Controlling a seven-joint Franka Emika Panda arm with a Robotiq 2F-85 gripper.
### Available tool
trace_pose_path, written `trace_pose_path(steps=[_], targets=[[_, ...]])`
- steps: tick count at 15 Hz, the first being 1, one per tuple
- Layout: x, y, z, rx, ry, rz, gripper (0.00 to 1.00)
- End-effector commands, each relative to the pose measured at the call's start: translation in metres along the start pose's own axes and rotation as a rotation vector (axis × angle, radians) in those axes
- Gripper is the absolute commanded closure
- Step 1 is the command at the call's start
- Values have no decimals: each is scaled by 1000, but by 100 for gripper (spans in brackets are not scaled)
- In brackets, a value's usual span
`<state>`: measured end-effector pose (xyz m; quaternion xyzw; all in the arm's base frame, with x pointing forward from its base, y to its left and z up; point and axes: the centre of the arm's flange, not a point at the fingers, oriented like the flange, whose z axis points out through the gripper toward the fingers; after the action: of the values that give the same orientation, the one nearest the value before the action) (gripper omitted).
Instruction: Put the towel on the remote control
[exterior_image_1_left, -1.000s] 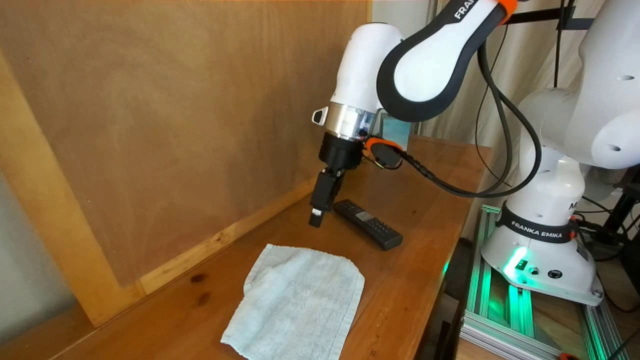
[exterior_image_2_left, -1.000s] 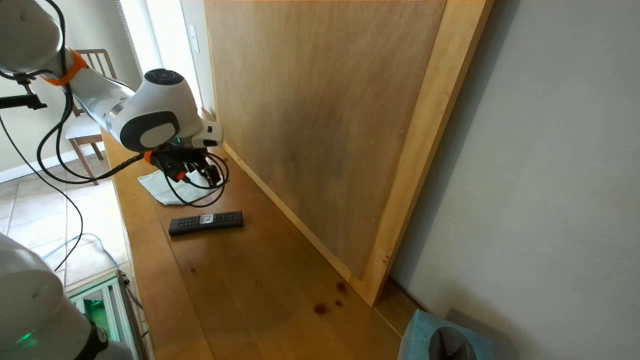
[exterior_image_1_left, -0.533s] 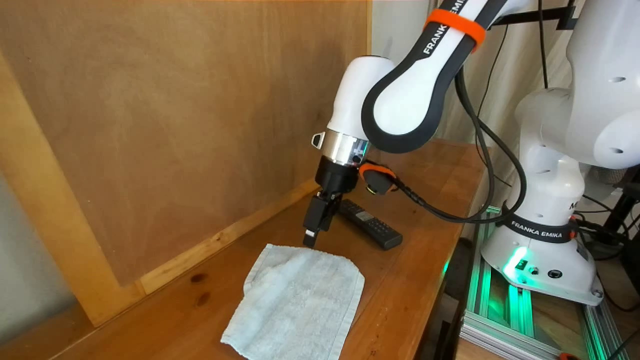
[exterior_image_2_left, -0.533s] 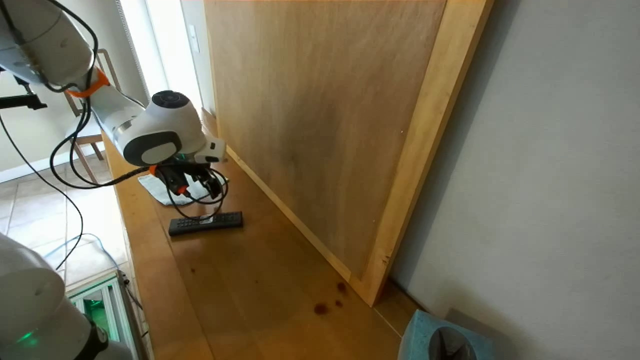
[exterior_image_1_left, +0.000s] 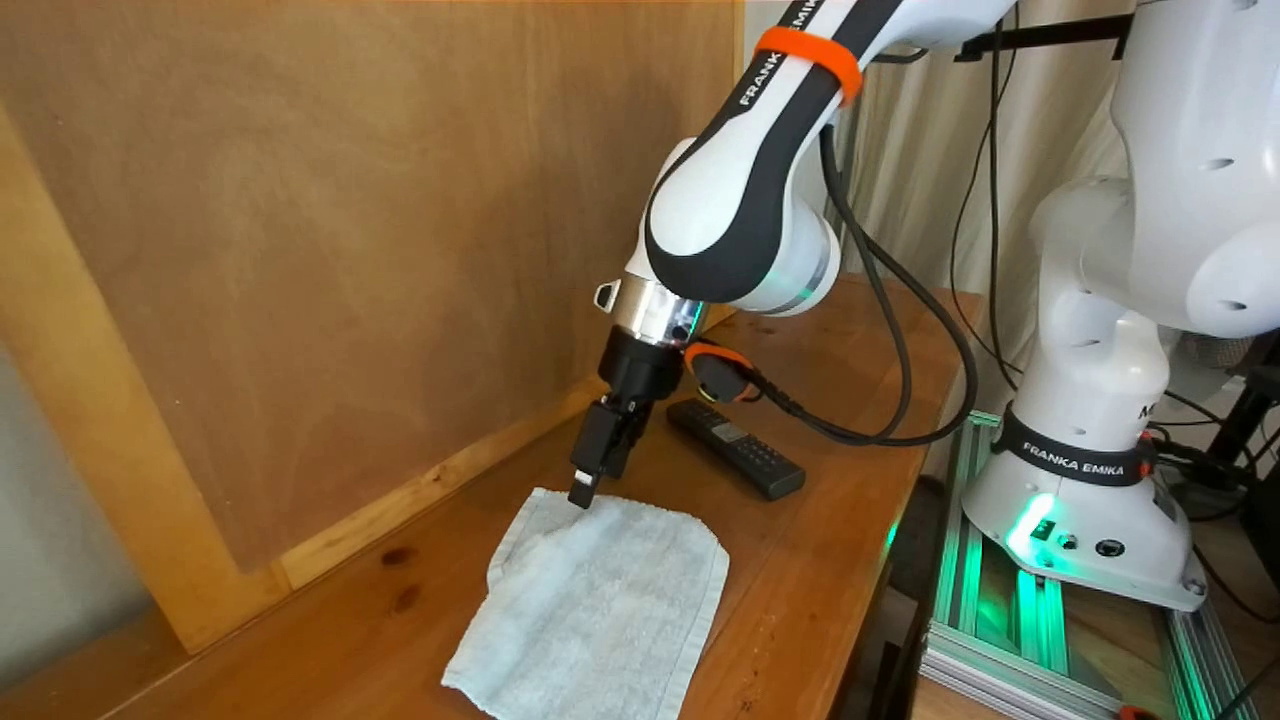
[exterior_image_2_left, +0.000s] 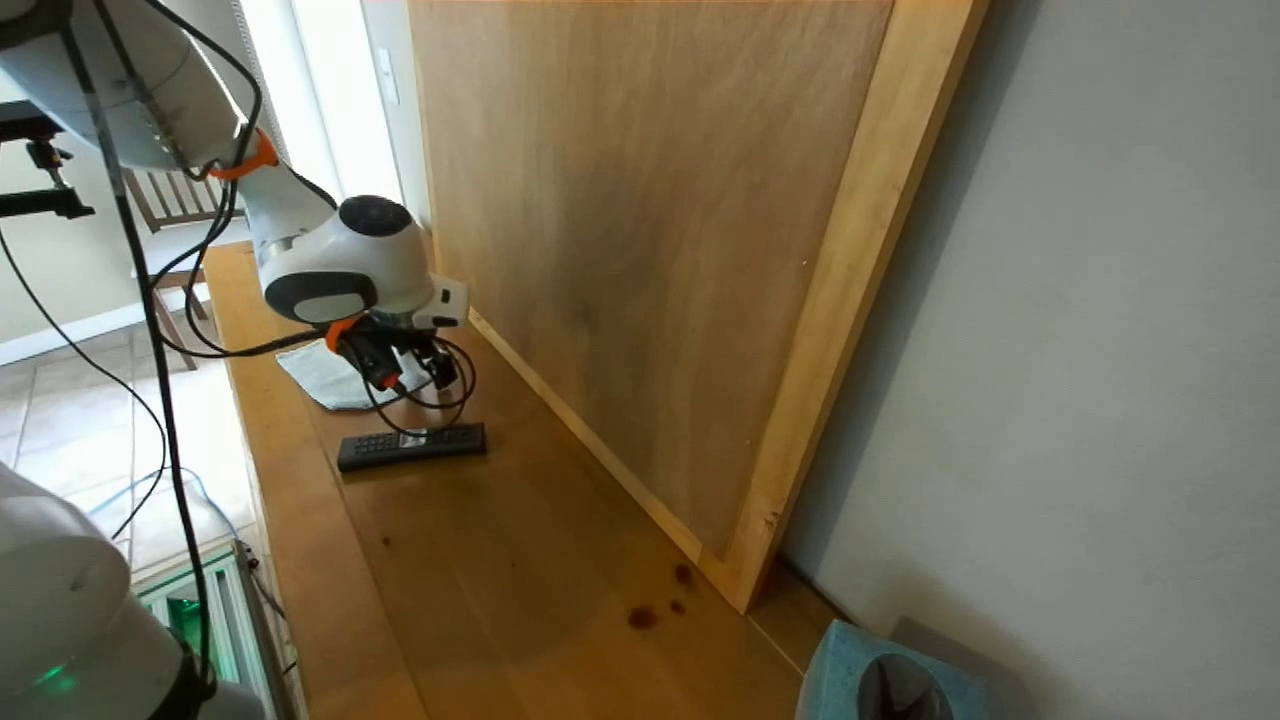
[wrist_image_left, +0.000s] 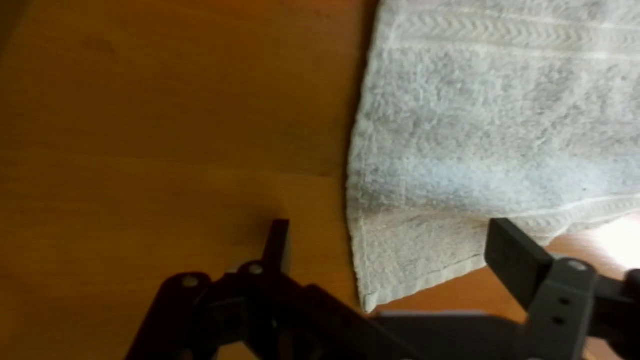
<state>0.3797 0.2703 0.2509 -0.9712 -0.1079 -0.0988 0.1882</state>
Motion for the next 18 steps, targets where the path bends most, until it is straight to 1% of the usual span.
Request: trace_pose_path(steps=[1, 3, 6, 11, 14, 15, 16, 17, 18], targets=[[-1, 8, 22, 55, -15, -20, 0], [-2, 9, 23, 63, -25, -27, 0], [0, 9, 23, 80, -62, -40, 0], [12, 0, 23, 129, -183, -57, 0], [23, -6, 23, 140, -270, -82, 0], [26, -8, 22, 140, -294, -86, 1], [29, -9, 22, 141, -320, -91, 5], [32, -10, 21, 141, -338, -93, 4], [35, -10, 21, 139, -354, -96, 7]])
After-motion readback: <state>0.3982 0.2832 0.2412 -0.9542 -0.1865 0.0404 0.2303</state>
